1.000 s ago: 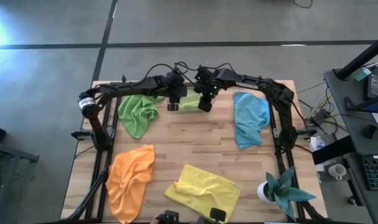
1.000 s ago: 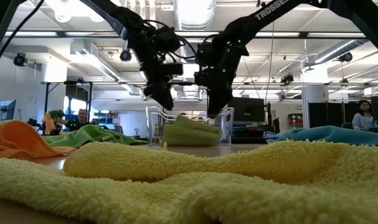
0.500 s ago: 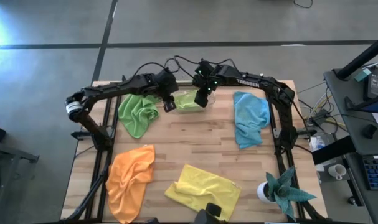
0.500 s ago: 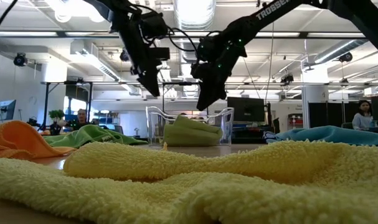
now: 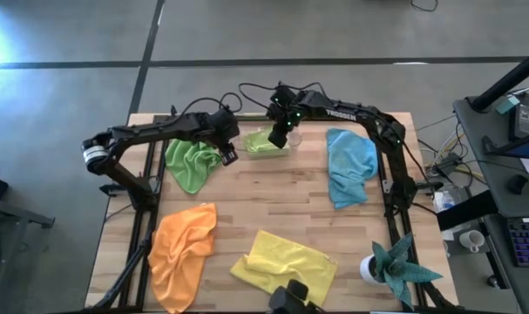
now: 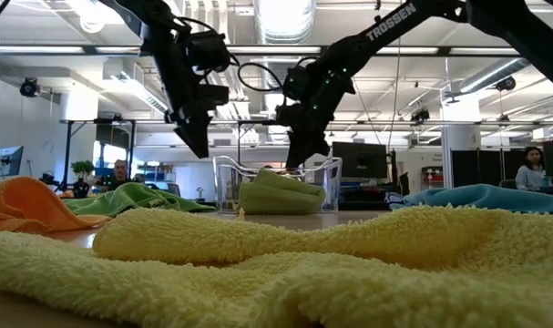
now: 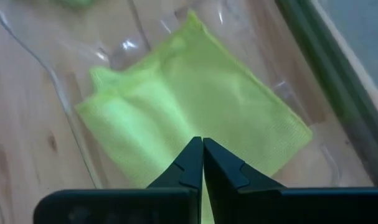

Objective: Fold microfiber towels
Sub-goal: Put the green microfiber towel into the transparent bin

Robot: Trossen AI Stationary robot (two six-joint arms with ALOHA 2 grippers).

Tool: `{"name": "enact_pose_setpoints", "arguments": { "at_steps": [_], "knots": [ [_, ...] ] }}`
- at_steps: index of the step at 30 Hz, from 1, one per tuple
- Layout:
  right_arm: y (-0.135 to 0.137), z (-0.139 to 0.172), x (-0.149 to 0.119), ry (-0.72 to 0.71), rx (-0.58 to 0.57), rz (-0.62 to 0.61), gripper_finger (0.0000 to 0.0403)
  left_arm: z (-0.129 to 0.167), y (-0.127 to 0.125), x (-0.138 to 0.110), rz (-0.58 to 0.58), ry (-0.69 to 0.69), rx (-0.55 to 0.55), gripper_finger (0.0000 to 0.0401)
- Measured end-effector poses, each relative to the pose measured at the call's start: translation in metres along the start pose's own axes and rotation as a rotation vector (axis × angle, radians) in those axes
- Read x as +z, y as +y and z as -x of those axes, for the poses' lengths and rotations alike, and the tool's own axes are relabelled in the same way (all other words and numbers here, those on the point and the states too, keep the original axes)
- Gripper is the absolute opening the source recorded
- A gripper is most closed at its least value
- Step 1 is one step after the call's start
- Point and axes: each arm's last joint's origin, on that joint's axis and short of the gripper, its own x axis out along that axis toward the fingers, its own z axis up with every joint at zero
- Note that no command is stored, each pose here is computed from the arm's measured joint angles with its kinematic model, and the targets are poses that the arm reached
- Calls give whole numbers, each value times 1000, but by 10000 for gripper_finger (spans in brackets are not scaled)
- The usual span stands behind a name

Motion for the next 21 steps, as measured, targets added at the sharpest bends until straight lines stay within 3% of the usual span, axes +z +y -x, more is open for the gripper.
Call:
{"name": "enact_pose_setpoints", "arguments": {
  "at_steps": [9, 17, 21],
  "knots": [
    [5, 30, 21, -71, -5, 19, 9, 4, 1, -2, 3, -5, 4, 148],
    [7, 52, 36, -127, -13, 22, 9, 41, 8, -6, 23, -115, 90, 148],
    [1, 38, 33, -76, -9, -34, 9, 62, 11, -10, 40, -184, 125, 148]
  ]
}}
